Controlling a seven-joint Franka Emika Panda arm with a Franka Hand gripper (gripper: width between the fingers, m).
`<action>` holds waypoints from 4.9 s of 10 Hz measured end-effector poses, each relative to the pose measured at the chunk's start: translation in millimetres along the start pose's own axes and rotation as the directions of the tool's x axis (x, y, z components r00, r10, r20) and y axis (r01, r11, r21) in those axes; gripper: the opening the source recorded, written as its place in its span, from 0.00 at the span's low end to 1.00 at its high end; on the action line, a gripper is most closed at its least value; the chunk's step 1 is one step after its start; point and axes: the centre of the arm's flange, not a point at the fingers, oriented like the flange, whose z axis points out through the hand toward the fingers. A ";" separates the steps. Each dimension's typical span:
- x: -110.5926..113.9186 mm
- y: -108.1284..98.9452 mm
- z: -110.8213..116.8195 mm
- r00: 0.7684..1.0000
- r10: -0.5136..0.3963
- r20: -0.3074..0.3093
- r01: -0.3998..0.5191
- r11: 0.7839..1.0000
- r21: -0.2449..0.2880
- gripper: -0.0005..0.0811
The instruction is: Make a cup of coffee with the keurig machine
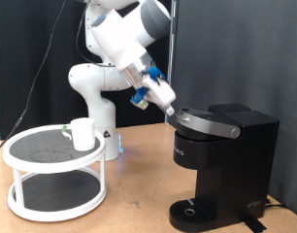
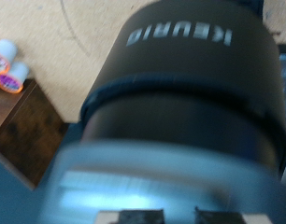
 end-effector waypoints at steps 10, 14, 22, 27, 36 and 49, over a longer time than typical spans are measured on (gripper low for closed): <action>-37.3 31.6 -0.3 0.999 0.041 -0.017 -0.041 0.999 0.029 0.01; -30.5 32.1 7.3 0.993 0.044 -0.113 -0.037 0.997 0.063 0.01; -8.6 15.1 38.3 0.981 0.079 -0.177 -0.061 0.993 0.103 0.01; -2.8 9.2 45.5 0.980 0.093 -0.174 -0.074 0.991 0.111 0.01; -0.7 24.5 4.6 0.998 0.025 -0.052 -0.024 0.999 0.027 0.01; 92.4 31.0 -41.3 0.940 0.307 0.148 -0.320 0.945 0.071 0.01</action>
